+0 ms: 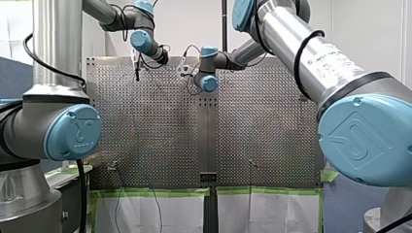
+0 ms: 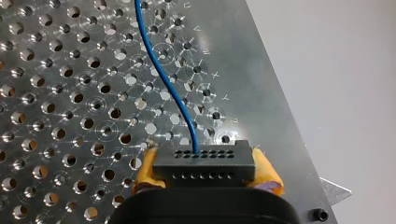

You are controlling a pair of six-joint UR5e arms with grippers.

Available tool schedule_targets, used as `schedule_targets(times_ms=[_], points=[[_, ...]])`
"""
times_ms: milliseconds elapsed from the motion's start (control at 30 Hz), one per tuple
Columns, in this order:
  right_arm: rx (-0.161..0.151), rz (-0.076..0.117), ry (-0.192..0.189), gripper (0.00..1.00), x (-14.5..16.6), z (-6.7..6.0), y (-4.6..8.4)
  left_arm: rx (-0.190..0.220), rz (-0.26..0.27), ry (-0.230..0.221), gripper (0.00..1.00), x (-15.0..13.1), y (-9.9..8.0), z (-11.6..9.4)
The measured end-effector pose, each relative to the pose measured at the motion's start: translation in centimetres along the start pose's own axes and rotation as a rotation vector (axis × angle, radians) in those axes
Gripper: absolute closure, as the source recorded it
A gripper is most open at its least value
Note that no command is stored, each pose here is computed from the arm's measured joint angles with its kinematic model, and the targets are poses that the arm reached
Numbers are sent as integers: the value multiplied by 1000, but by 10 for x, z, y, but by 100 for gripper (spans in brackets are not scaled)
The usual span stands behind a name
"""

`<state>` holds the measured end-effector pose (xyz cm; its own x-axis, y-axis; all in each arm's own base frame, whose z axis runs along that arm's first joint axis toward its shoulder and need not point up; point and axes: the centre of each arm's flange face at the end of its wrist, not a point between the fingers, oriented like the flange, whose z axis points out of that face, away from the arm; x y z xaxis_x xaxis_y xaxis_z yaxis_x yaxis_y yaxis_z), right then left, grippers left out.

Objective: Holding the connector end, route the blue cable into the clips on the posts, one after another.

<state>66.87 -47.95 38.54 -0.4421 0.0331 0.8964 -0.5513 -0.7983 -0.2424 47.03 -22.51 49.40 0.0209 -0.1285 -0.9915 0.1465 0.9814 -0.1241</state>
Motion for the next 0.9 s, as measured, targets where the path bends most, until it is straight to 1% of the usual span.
schedule_targets(times_ms=[167,300,433,667,733,900], points=[[-7,-1,-7,100,2,-1,4,-55,1,-17,1,-5,9,7],[-14,-3,-7,100,6,0,8,-81,2,-21,1,-6,15,9],[-19,-6,-4,100,10,0,12,-88,3,-17,1,-6,17,9],[-20,-7,-1,100,12,0,13,-84,4,-3,1,-3,17,9],[-18,-7,-1,100,11,0,11,-83,5,0,1,0,18,12],[-15,-6,-2,100,11,0,8,-89,6,10,1,17,22,27]])
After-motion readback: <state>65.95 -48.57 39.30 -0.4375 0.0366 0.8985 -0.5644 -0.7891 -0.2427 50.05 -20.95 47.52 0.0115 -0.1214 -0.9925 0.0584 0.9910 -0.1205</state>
